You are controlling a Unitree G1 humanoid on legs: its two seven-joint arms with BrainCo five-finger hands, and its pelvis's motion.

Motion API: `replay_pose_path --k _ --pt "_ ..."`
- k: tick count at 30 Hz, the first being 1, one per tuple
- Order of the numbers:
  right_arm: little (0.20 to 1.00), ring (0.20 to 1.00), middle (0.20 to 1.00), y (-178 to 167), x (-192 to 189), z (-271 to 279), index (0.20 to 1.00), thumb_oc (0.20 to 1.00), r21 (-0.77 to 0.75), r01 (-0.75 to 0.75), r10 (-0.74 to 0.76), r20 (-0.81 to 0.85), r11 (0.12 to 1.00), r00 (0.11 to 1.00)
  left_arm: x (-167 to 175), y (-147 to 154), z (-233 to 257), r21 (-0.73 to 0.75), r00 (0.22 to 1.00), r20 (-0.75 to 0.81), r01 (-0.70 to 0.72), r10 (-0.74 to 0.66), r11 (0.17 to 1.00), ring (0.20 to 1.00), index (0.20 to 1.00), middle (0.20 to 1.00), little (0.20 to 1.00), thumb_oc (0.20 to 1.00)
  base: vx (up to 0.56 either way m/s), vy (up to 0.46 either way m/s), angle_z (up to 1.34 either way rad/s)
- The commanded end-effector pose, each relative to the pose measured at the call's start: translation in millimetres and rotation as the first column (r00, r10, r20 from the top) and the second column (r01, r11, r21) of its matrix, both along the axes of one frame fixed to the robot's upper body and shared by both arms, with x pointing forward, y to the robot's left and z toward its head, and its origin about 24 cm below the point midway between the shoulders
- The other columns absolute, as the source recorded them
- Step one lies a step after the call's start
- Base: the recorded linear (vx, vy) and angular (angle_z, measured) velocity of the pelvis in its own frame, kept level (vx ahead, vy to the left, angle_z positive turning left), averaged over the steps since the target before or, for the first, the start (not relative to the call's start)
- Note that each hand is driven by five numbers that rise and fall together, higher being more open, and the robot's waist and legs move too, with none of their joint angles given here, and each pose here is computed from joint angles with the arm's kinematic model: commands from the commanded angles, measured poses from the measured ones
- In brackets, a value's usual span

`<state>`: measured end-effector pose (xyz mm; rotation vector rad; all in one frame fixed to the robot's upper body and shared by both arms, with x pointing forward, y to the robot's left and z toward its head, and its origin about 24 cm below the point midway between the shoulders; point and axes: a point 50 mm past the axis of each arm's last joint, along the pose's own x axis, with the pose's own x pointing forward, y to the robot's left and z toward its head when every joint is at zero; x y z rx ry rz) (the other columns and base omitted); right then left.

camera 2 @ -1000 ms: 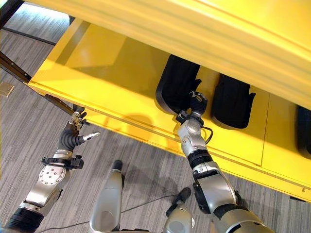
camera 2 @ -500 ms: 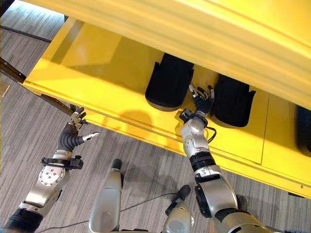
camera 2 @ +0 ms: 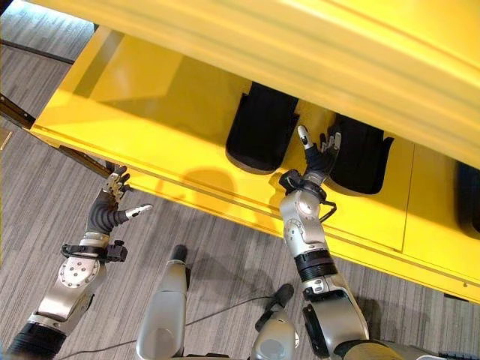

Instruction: Move parts from the plastic box to the shelf.

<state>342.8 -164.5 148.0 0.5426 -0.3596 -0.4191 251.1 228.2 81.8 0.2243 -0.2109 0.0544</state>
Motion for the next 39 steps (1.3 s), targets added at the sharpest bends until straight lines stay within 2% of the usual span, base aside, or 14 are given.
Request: replay_pose_path --k 1,10,17,22,25,27,29,31,35,39 --pt "1.000 1.000 1.000 -22.4 -18.0 37.5 1.000 1.000 -0.023 0.095 -0.087 0.233 0.995 0.969 -2.9 0.0 24.3 -0.018 0.990 0.142 0.000 0.002 1.000 1.000 1.000 1.000 1.000 1.000 0.00 0.000 0.00" --pt "1.000 1.000 1.000 -19.3 -56.0 49.7 1.000 1.000 -0.042 0.034 -0.013 0.413 0.999 0.911 -6.2 1.0 37.5 0.076 0.977 0.212 -0.025 0.008 0.997 1.000 1.000 1.000 1.000 1.000 0.00 0.000 0.00" --pt "1.000 1.000 1.000 -29.3 -76.9 47.4 1.000 1.000 -0.062 0.020 0.011 0.462 0.998 0.887 -10.7 -0.4 45.3 0.169 0.968 0.249 -0.021 -0.022 0.985 1.000 1.000 1.000 1.000 1.000 0.00 -0.015 -0.02" --pt "1.000 1.000 1.000 -43.2 -94.1 39.7 1.000 1.000 -0.151 0.062 0.013 0.447 0.987 0.895 -15.0 -2.9 49.0 0.292 0.962 0.265 -0.015 -0.066 0.956 1.000 1.000 1.000 1.000 1.000 -0.01 -0.025 -0.10" --pt "1.000 1.000 1.000 -59.5 -110.1 27.9 1.000 1.000 -0.274 0.112 0.003 0.388 0.955 0.922 -17.6 -4.9 51.6 0.435 0.955 0.272 -0.013 -0.118 0.901 1.000 1.000 1.000 1.000 1.000 -0.02 -0.035 -0.04" --pt "1.000 1.000 1.000 -64.3 -115.3 24.1 1.000 1.000 -0.302 0.125 -0.005 0.369 0.945 0.930 -18.3 -5.9 51.2 0.475 0.954 0.268 -0.009 -0.136 0.880 1.000 1.000 1.000 1.000 1.000 0.00 -0.028 -0.06" --pt "1.000 1.000 1.000 -73.1 -126.3 14.7 1.000 1.000 -0.357 0.136 -0.015 0.322 0.924 0.946 -19.8 -10.2 54.5 0.612 0.941 0.265 0.002 -0.208 0.791 1.000 1.000 1.000 1.000 1.000 -0.01 -0.045 -0.10" --pt "1.000 1.000 1.000 -74.6 -128.7 13.1 1.000 1.000 -0.377 0.142 -0.020 0.310 0.915 0.950 -20.2 -11.3 54.2 0.639 0.939 0.261 0.007 -0.226 0.770 1.000 1.000 1.000 1.000 1.000 -0.02 -0.038 -0.10" --pt "1.000 1.000 1.000 -78.8 -137.3 4.4 1.000 1.000 -0.446 0.137 -0.021 0.256 0.884 0.967 -22.5 -17.0 52.0 0.762 0.924 0.231 0.023 -0.305 0.647 1.000 1.000 1.000 1.000 1.000 -0.01 -0.052 -0.06" --pt "1.000 1.000 1.000 -80.6 -138.0 -0.9 1.000 1.000 -0.476 0.138 -0.034 0.220 0.868 0.975 -23.2 -21.7 47.9 0.814 0.914 0.205 0.040 -0.350 0.580 1.000 1.000 1.000 1.000 1.000 -0.01 -0.032 -0.10"
